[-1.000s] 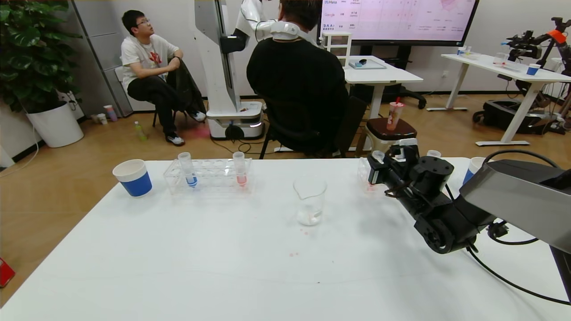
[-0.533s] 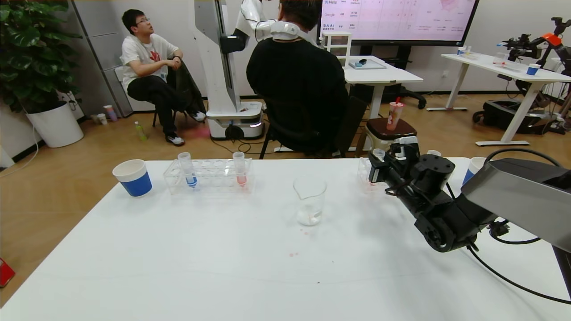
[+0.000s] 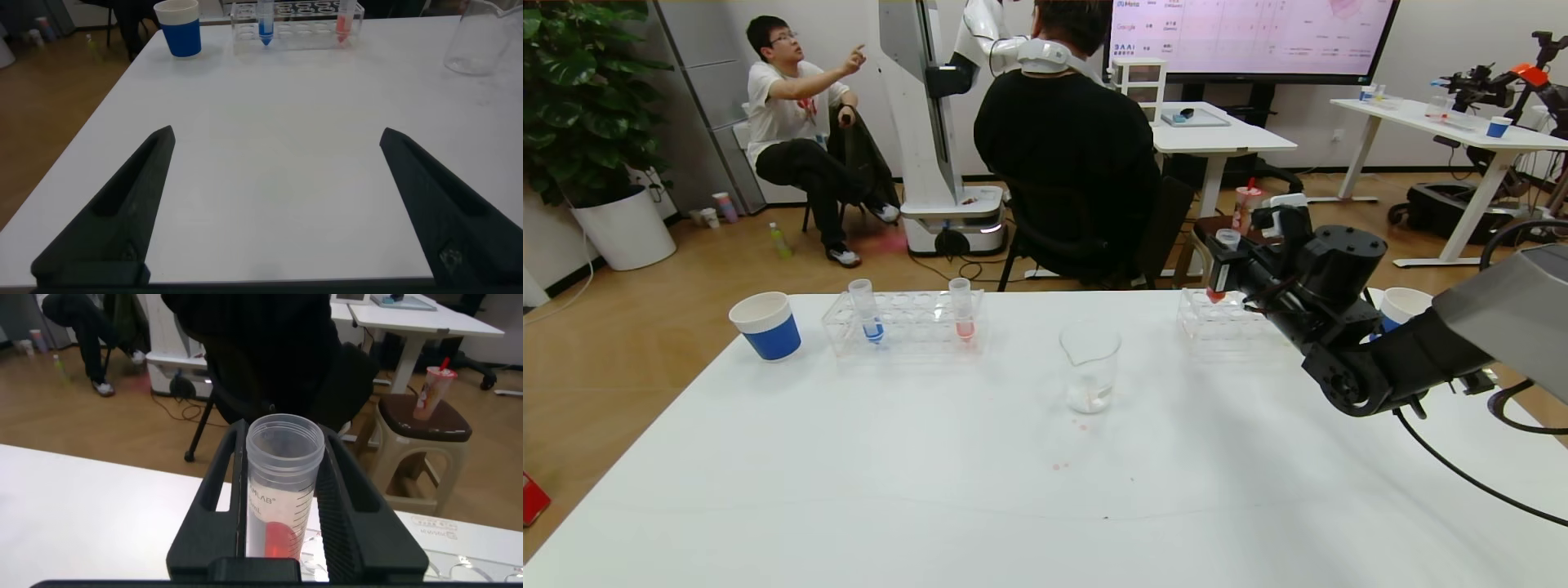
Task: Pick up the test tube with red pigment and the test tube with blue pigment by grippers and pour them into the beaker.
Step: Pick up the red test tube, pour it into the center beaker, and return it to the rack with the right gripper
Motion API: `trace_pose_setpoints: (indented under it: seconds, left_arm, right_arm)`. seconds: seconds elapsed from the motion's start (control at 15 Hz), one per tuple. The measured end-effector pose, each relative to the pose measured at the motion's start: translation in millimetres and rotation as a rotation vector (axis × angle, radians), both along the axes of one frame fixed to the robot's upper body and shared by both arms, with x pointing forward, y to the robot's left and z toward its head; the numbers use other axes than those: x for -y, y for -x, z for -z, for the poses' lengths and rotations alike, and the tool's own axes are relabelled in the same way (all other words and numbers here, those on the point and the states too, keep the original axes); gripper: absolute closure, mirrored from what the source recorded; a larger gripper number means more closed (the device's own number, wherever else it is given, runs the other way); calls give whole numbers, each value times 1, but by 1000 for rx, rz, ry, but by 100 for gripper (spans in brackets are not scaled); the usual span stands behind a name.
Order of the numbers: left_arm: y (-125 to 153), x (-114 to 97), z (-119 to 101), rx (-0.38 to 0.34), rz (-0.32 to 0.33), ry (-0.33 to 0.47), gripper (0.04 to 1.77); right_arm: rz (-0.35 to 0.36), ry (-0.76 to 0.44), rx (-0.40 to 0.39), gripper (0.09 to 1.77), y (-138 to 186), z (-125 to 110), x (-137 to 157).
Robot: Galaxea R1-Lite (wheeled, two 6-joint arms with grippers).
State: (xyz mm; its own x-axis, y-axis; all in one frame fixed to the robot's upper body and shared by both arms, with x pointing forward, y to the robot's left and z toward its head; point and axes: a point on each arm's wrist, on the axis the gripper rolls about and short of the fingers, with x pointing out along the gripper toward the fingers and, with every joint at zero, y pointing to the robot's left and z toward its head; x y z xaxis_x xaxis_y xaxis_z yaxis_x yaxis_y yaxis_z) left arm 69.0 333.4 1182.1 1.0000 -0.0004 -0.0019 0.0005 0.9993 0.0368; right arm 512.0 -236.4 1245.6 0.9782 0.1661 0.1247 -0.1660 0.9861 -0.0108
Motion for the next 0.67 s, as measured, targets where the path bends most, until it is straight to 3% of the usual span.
trace_pose_setpoints:
  seconds: [0.27,0.4,0.67]
  left_arm:
    - [0,0,0,0,0,0,6]
    - [0,0,0,0,0,0,6]
    - [0,0,0,0,0,0,6]
  right_arm:
    - [-51,2,21,134,10,-24,-4]
    - [-117,5,31,134,17,-26,-14]
    - [-326,22,66,134,33,-15,-42]
